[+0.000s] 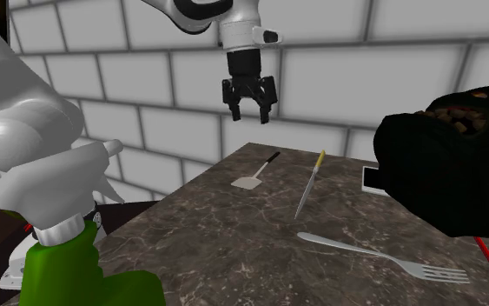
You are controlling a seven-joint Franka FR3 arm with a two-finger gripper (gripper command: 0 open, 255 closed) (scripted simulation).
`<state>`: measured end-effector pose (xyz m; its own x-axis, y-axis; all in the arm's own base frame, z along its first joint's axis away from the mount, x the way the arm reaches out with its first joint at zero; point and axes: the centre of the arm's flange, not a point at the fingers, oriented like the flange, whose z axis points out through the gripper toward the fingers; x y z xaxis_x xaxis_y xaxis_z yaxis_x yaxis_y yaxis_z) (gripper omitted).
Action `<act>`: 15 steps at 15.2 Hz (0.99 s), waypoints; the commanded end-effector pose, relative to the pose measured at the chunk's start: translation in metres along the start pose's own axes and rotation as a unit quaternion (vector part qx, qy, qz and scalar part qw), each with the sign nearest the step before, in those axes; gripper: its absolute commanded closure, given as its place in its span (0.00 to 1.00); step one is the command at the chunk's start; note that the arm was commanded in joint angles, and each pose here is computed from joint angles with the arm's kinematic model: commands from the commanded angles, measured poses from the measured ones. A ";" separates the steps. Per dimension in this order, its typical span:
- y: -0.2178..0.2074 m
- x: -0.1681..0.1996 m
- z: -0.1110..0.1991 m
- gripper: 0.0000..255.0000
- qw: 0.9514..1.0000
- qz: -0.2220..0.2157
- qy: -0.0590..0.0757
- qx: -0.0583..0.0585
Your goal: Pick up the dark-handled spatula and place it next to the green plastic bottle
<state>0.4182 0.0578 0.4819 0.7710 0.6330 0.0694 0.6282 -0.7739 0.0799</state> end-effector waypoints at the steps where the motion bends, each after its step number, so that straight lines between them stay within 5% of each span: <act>1: 0.004 0.016 0.023 0.00 1.000 -0.029 0.001 0.010; 9: -0.008 0.070 0.108 0.00 0.989 -0.137 0.004 0.049; 15: -0.011 0.070 0.140 0.00 0.989 -0.137 0.004 0.049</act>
<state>0.4803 0.1081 0.3519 0.5710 0.8183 0.0658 0.8201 -0.5722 -0.0008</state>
